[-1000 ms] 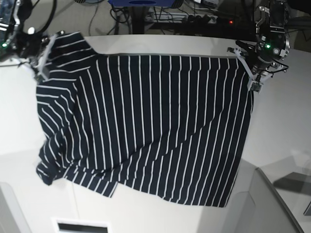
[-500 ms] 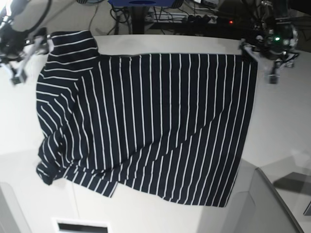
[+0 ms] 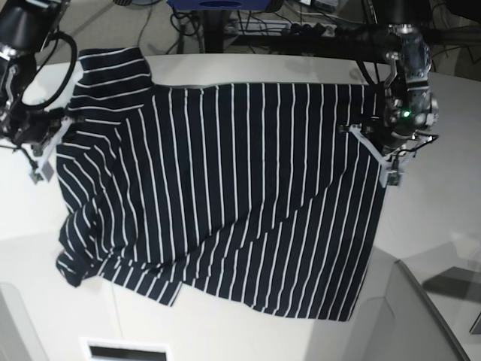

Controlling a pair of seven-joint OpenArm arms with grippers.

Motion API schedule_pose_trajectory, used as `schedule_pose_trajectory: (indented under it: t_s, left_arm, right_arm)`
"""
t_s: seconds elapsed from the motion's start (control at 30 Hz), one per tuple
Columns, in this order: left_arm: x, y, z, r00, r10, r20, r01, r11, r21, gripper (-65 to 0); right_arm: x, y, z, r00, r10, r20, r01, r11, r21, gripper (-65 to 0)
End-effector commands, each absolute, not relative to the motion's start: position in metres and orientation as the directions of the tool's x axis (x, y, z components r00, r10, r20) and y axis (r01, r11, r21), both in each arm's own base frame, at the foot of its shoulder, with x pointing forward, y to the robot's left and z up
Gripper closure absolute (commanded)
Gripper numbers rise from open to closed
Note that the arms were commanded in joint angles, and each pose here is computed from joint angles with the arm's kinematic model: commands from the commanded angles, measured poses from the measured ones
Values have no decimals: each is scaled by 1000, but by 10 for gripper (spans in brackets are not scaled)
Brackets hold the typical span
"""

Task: Layout the t-shirt on the table in an organized manner, then fold the t-shirt properly
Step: 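Release the shirt edge and regrasp it with both grippers, then pull the shirt edge outward with both grippers to smooth it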

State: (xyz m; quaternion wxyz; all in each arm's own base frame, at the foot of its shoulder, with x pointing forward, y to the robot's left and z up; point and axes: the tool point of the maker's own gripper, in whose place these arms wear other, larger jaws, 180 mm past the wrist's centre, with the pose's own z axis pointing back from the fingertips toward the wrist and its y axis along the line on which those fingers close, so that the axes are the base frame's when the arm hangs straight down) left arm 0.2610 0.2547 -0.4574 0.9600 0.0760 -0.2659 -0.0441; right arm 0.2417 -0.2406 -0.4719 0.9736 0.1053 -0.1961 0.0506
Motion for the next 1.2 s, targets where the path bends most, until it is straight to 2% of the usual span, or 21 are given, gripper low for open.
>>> schedule_pose_trajectory:
  t_s: [0.0,0.1,0.33,0.47,0.6,0.83,0.93,1.1,1.17]
  left_arm:
    - [270,255,-453,834,-128,537,40,984,172,0]
    - [268,253,-465,821,-130,557,49,986,160,0]
    - [236,257,-495,858,-111,501,44,989,142,0]
    - [226,259,-498,859,-112,500,45,989,144,0]
    - [224,263,-499,862,-118,492,48,987,153,0]
    - [217,262,-501,867,-122,484,53,987,154,0]
    - [219,263,-499,864,-120,488,50,987,155,0]
    - [226,264,-492,852,-129,507,52,985,163,0]
    - [229,262,-486,841,-138,524,57,984,167,0]
  right_arm:
    - [251,-245,-468,904,52,424,-143,972,188,-6]
    - [245,-251,-481,922,24,386,-115,970,214,-5]
    - [206,-258,-508,960,-17,279,-56,967,250,-6]
    - [184,-254,-508,962,7,272,-73,970,231,-6]
    - [169,-237,-494,948,48,314,-116,973,200,-6]
    - [155,-225,-481,942,-29,335,-28,986,163,-6]
    - [174,-229,-462,915,-3,404,-52,990,127,-6]
    - [240,-253,-410,829,44,558,-70,997,25,-6]
    - [268,-254,-412,823,63,564,-102,994,37,-6]
